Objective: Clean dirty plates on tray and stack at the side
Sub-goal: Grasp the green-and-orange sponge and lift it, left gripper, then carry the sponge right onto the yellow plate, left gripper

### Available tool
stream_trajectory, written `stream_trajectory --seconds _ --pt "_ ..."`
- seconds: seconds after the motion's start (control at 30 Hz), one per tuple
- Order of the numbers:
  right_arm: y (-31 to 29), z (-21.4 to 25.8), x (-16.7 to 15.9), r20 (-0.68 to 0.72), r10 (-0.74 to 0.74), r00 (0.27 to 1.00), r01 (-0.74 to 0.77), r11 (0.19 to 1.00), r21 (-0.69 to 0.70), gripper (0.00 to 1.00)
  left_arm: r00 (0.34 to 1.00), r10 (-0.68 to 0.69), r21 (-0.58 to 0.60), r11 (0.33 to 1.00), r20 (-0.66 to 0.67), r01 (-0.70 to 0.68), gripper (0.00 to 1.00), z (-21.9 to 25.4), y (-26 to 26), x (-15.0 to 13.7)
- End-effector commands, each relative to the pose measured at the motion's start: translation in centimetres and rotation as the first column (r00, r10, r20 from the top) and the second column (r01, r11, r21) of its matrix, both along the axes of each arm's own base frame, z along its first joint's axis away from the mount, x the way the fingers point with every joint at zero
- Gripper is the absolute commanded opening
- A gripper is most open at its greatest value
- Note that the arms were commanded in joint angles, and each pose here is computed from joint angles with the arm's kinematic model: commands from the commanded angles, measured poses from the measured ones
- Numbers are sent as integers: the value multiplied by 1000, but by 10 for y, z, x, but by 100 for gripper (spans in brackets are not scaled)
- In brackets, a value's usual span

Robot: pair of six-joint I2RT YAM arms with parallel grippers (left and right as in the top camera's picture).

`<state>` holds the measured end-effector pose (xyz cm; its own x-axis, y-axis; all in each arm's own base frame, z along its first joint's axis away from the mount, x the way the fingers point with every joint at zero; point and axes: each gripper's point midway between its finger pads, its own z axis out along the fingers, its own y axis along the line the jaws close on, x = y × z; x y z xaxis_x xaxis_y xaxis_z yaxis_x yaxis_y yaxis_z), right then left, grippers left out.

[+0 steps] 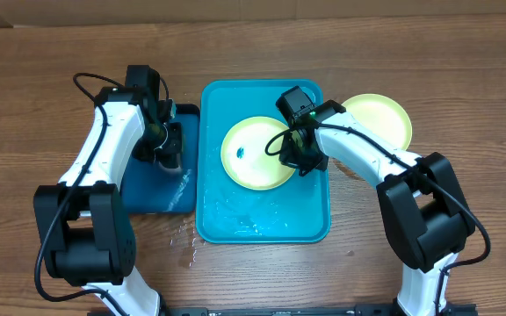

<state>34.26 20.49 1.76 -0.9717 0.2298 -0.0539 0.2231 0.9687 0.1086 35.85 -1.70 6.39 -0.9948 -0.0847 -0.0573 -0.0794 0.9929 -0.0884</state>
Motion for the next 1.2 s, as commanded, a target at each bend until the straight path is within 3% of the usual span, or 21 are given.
stream_trajectory --seconds 0.0,0.27,0.37,0.43,0.47,0.63,0.77,1.03,1.17 --pt "3 0 -5 -8 17 1000 -17 1000 -8 4 999 -32 -8 999 25 32 4 7 -3 2" --pt "4 -1 -9 7 78 997 -77 996 -53 4 999 -39 -3 999 26 39 4 7 -3 3" --pt "3 -1 -7 13 77 997 -76 995 -61 27 999 -37 18 999 26 37 4 7 1 3" --pt "3 -1 -7 15 76 997 -75 995 -59 35 999 -37 18 999 26 37 4 7 1 3" --pt "3 -1 -7 15 76 997 -75 995 -59 35 999 -37 18 999 26 37 4 7 1 3" --pt "2 -1 -8 9 59 998 -58 997 -60 14 999 -37 18 999 24 37 4 7 1 2" --pt "2 -1 -11 -2 58 998 -58 996 -62 4 999 -37 18 999 23 37 4 6 1 2" --pt "-1 -1 -11 -3 57 998 -58 996 -73 5 999 -37 18 999 22 37 4 6 1 2" --pt "1 -1 -9 6 57 998 -57 996 -67 24 999 -37 18 999 21 37 4 4 1 1"
